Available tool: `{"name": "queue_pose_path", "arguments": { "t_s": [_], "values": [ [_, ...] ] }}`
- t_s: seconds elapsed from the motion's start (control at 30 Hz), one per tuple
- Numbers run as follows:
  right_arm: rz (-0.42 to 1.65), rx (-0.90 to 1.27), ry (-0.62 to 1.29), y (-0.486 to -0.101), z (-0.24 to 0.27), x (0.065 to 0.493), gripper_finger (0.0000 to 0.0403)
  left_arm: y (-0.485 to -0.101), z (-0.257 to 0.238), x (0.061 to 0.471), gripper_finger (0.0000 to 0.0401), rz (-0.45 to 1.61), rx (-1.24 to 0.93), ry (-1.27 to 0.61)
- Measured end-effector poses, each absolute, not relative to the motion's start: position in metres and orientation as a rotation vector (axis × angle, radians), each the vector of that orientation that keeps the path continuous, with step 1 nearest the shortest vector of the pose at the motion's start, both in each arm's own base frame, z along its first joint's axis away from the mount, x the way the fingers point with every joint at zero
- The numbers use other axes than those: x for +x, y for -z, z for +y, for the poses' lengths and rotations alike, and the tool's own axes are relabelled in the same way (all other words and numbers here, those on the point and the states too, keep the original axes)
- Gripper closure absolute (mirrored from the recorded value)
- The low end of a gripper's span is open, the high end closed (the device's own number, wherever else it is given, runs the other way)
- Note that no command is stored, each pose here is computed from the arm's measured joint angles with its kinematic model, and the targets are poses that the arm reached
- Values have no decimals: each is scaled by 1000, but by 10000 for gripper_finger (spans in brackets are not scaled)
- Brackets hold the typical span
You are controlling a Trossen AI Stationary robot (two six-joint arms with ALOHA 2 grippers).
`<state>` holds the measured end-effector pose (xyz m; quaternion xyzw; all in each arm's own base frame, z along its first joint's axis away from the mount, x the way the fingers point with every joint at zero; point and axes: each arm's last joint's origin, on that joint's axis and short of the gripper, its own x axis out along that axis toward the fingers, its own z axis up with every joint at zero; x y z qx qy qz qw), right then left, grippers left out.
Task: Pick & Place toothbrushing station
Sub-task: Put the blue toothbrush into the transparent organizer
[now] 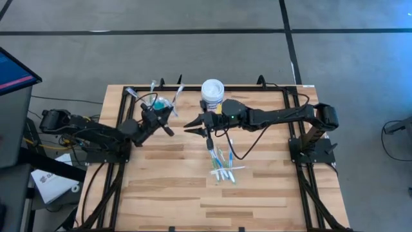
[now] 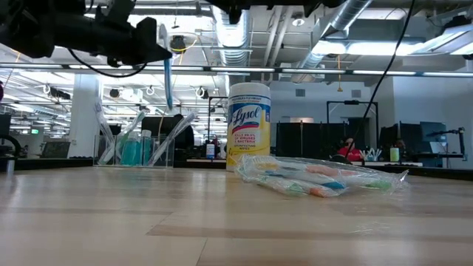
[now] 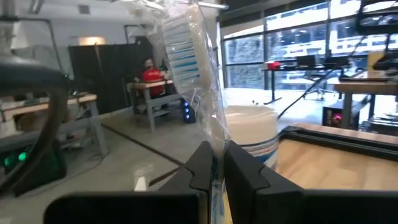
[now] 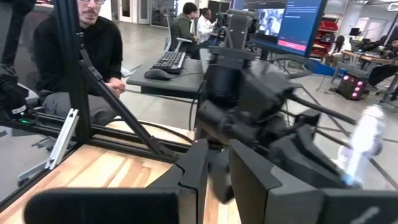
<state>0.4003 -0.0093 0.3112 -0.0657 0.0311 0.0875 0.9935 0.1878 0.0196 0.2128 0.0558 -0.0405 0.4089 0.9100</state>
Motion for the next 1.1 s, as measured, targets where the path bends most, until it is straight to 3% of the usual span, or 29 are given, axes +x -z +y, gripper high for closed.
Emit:
{"name": "queue_pose_path", "arguments": {
  "t_s": [1.1],
  "values": [
    [122, -159, -208, -301, 1, 402, 346, -179, 83, 186, 387, 84, 50, -1134]
  ]
}}
